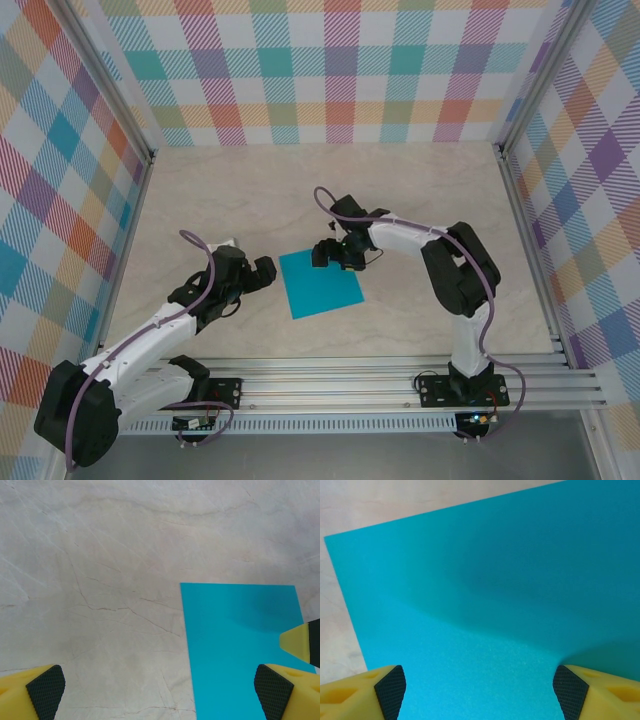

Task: Fold a paper plane with a square sheet of paper (pick it up from the middle)
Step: Move the square sheet of paper to the center of the table.

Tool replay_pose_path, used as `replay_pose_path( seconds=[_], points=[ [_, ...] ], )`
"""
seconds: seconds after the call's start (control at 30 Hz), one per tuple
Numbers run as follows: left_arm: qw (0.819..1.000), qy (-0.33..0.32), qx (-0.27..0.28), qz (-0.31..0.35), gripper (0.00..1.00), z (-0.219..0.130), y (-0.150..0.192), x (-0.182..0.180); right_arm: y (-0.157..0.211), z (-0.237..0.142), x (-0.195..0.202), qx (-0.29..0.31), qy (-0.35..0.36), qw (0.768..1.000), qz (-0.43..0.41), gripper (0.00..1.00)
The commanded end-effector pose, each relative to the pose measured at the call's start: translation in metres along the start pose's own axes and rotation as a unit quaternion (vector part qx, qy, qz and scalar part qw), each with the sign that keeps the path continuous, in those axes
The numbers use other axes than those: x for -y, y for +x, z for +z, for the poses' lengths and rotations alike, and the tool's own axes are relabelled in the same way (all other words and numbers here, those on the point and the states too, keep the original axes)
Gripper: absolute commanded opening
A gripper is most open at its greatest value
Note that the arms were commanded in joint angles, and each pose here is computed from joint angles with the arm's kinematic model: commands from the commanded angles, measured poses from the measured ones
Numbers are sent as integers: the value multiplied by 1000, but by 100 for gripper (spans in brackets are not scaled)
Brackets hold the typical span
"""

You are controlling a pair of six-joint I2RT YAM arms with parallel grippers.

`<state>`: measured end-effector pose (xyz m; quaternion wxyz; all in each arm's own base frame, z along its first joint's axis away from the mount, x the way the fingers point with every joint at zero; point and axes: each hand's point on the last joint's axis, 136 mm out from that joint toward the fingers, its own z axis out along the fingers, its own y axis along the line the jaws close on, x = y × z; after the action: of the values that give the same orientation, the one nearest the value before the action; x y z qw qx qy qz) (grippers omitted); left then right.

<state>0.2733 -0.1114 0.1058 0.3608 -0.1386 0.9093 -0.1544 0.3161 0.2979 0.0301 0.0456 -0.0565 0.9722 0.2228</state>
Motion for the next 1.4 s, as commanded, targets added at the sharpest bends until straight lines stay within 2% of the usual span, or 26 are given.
replay_pose_path(
  seconds=[0.0,0.1,0.2,0.33,0.43,0.6,1.03,1.37],
  points=[
    [999,31,7,8,100,0,-4,10,23,-9,66,-25,100,994,34,82],
    [999,47,5,13,100,1,-4,16,20,-19,60,-20,91,996,1,83],
    [999,46,7,17,100,3,-6,17,13,-34,56,-16,114,993,-14,84],
    [999,26,23,11,100,5,-10,9,10,-51,43,0,160,986,-38,89],
    [999,18,40,0,100,6,-13,4,13,-51,38,-3,196,979,-51,98],
    [999,7,52,-6,100,6,-14,-3,18,-37,30,-20,200,978,-49,100],
    [999,49,20,8,100,9,-4,8,25,-9,32,-62,205,976,-50,100],
    [998,64,18,17,100,8,-2,12,18,-27,18,-45,213,974,-62,100]
  ],
)
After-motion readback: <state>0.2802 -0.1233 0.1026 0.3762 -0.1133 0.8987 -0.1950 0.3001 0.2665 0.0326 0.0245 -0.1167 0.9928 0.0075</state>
